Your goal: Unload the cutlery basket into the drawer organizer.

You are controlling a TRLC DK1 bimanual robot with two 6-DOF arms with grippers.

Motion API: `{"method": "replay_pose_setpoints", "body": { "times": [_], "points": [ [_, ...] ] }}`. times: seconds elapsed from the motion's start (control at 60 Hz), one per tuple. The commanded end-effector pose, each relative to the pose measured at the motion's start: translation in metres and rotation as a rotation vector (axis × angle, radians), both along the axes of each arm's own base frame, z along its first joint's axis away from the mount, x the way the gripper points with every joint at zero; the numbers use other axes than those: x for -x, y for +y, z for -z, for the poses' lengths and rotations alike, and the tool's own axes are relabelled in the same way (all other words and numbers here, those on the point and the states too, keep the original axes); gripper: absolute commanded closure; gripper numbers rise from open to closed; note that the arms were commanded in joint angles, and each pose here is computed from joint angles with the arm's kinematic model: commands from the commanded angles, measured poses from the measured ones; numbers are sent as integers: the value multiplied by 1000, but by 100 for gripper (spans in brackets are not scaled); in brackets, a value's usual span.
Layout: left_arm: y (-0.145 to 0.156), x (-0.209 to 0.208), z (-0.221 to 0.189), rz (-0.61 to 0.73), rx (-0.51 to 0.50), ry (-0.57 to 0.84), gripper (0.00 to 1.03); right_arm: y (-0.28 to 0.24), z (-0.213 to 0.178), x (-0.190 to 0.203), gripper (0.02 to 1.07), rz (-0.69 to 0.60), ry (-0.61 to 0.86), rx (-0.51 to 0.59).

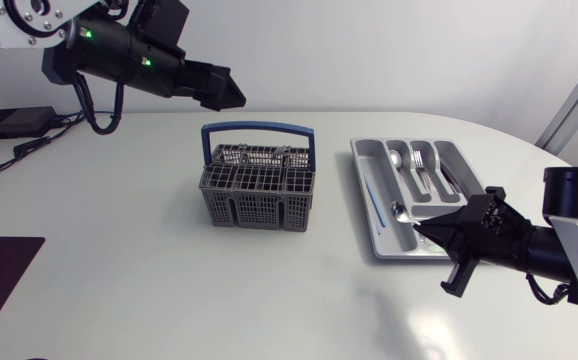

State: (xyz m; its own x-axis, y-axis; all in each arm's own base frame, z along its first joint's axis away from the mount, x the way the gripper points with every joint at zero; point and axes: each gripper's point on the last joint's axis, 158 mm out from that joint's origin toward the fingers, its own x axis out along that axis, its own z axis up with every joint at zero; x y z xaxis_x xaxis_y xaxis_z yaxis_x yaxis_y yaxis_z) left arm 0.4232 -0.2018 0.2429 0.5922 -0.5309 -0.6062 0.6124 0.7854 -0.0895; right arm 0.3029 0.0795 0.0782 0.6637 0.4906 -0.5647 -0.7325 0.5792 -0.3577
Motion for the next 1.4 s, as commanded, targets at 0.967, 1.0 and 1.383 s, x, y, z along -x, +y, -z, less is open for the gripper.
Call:
{"method": "replay_pose_setpoints", "body": {
  "times": [0.967, 1.0, 1.383],
  "points": [
    [39, 40, 50, 32, -223, 26, 5, -127, 95, -41, 101, -216, 105, 401],
    [38, 40, 50, 33, -223, 26, 5, -128, 97, -41, 101, -216, 109, 411],
    [39, 45, 50, 40, -231, 29, 5, -137, 95, -46, 53, -199, 96, 444]
  ]
}}
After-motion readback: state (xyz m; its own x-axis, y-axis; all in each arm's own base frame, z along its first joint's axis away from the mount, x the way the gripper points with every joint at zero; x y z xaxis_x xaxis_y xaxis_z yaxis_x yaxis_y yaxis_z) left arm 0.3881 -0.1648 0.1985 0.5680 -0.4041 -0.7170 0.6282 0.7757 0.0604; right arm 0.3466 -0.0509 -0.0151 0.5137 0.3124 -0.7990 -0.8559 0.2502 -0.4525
